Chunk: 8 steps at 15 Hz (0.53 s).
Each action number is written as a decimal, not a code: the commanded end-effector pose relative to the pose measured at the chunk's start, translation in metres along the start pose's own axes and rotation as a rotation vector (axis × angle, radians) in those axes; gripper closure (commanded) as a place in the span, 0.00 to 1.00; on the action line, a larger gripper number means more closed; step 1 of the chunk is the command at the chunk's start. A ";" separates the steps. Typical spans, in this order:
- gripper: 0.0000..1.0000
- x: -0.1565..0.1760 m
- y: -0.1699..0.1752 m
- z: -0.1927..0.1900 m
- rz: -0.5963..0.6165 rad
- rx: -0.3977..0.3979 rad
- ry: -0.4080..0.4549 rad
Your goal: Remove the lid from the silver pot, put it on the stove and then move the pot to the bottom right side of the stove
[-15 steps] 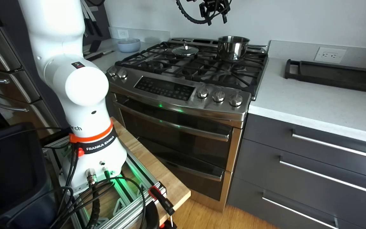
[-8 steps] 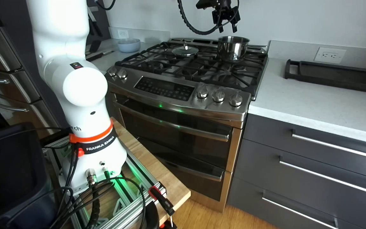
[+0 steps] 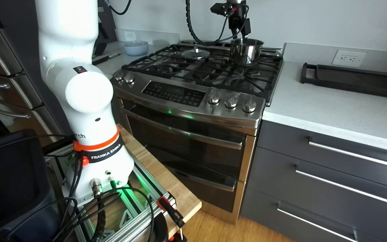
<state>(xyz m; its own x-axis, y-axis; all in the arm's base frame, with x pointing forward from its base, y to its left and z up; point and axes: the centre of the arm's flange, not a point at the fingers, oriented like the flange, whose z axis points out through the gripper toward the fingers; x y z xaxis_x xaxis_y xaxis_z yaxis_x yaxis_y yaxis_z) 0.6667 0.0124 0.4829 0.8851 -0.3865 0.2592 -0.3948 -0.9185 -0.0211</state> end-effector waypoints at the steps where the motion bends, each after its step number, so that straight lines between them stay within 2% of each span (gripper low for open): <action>1: 0.00 0.009 0.003 0.014 0.104 0.039 -0.033; 8: 0.00 0.011 0.012 0.032 0.241 0.051 -0.059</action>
<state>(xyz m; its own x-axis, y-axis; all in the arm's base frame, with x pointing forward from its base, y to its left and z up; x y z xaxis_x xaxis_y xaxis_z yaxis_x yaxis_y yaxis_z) 0.6736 -0.0015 0.4647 0.8130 -0.5452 0.2045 -0.5383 -0.8376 -0.0931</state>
